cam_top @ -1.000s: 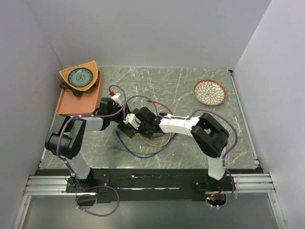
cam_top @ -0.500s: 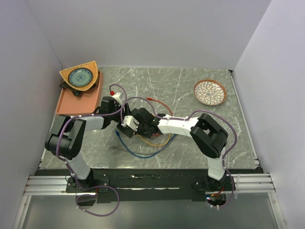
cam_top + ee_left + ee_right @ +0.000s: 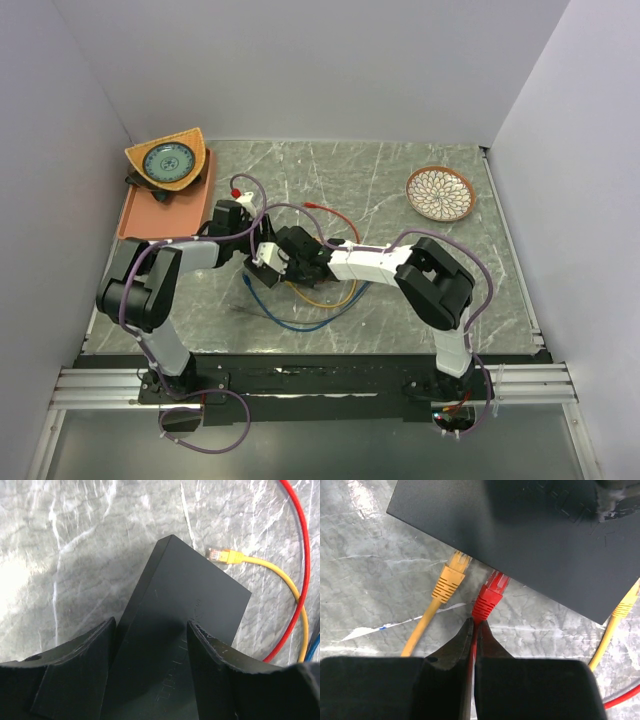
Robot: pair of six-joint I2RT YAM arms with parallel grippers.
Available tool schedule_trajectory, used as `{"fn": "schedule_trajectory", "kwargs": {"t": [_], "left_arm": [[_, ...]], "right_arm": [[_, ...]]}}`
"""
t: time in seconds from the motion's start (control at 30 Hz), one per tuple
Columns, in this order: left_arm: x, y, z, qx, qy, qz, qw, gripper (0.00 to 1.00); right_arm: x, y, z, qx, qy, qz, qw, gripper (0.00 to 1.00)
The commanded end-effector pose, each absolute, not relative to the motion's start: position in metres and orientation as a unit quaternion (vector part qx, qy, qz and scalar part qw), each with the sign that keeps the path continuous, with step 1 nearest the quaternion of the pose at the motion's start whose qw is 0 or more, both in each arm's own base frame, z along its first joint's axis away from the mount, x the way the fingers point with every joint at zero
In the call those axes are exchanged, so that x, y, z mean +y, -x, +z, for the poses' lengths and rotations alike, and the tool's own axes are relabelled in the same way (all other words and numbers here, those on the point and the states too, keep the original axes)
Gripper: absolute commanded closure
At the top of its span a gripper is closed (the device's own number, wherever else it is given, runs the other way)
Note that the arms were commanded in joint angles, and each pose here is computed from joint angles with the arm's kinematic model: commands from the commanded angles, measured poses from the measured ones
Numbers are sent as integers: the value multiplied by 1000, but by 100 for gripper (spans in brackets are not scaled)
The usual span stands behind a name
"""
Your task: Insert the plug into the switch port
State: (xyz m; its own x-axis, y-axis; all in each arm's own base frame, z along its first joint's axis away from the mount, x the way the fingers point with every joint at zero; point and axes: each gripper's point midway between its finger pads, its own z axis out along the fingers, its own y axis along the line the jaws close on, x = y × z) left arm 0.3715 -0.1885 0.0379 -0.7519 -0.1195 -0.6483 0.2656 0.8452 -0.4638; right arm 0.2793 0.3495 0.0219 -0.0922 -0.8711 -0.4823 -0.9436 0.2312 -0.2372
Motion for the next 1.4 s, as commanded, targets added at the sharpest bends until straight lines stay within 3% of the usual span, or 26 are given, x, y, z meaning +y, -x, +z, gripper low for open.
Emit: {"fn": "schedule_trajectory", "kwargs": {"t": [0.0, 0.27, 0.87, 1.37], "left_arm": [[-235, -338, 48, 879, -82, -374, 284, 38], [-236, -332, 44, 881, -85, -379, 269, 43], [-240, -309, 42, 873, -85, -413, 247, 53], [-170, -348, 29, 916, 57, -279, 282, 39]], "right_arm": [[422, -329, 92, 671, 580, 102, 451, 100], [430, -348, 84, 694, 555, 78, 452, 100], [463, -352, 110, 718, 499, 146, 463, 100], [430, -351, 89, 753, 504, 78, 417, 100]]}}
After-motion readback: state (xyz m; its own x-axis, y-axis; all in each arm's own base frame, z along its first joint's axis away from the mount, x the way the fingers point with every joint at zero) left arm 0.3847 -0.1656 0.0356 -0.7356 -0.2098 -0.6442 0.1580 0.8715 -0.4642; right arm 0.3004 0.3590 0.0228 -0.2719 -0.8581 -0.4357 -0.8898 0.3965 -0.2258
